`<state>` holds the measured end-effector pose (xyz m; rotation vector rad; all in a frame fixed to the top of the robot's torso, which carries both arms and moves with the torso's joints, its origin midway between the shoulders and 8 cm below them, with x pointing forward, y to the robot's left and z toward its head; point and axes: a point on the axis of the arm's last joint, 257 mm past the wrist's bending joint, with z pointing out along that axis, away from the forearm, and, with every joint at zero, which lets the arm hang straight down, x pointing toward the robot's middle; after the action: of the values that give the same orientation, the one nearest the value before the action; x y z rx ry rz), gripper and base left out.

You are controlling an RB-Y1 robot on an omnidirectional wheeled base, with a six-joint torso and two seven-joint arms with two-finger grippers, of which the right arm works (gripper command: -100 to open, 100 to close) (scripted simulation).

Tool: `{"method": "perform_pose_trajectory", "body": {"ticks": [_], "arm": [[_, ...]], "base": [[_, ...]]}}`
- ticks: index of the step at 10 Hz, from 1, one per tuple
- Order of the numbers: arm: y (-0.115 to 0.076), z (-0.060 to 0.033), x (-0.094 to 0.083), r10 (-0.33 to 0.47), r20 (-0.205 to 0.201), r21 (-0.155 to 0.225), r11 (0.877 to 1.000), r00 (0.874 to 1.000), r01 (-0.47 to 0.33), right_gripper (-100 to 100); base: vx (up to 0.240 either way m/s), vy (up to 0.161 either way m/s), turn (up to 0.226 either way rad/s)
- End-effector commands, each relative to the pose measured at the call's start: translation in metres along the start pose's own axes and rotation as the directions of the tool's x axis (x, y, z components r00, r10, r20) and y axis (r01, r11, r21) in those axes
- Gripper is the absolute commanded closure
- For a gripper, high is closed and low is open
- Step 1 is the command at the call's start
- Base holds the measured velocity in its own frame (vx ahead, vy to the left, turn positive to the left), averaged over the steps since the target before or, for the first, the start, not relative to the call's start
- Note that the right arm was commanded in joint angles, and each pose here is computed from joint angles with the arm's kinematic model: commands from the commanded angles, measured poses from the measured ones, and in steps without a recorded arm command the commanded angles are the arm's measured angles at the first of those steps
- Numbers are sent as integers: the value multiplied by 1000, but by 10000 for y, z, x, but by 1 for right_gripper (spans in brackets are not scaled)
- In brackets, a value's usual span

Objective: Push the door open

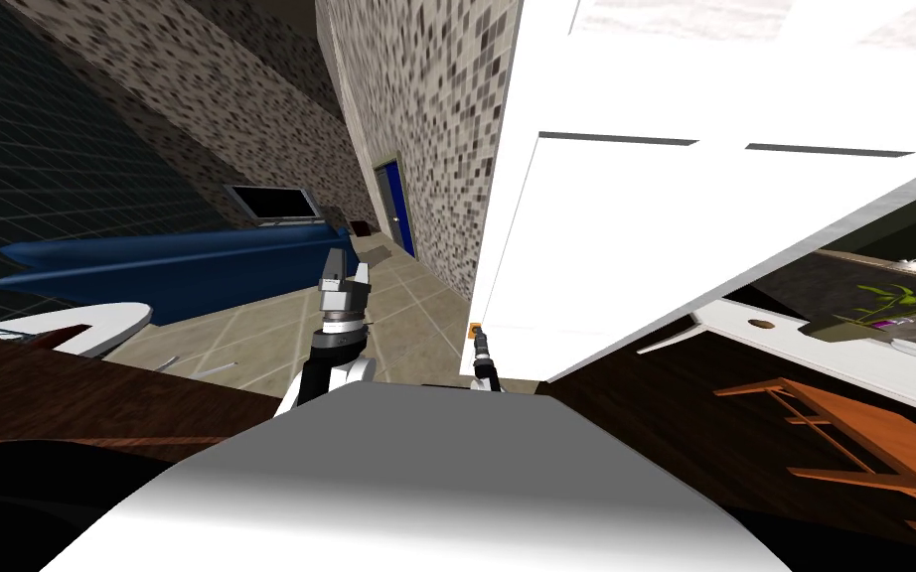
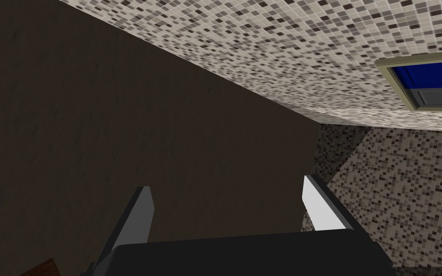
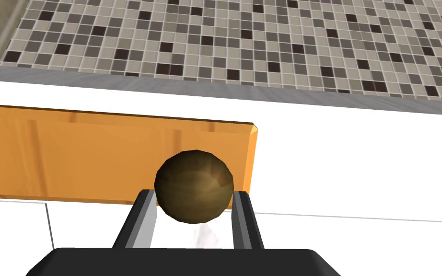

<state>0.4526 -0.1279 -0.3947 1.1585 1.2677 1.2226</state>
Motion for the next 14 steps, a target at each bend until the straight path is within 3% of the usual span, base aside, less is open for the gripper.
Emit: {"method": "perform_pose_trajectory", "body": {"ticks": [1,3,4,6,7,12,13,14], "arm": [[-14,12,-185,-14,27,0,1000,1000,14,100],[-18,24,-346,-22,55,1,1000,998,22,100],[-18,24,-346,-22,55,1,1000,998,22,100],[-14,38,-531,-22,97,0,1000,995,22,100],[-39,-36,-433,-34,77,2,999,996,34,-100],[-51,-345,-170,-41,56,-4,999,998,41,-100],[-51,-345,-170,-41,56,-4,999,998,41,-100],[-47,-416,-82,-35,53,-4,999,998,35,-100]], "base": [[91,48,-45],[185,82,-75],[143,49,-25],[182,59,-79],[83,11,-72],[-67,-53,-58],[-53,-26,-14],[-39,-9,-44]]}}
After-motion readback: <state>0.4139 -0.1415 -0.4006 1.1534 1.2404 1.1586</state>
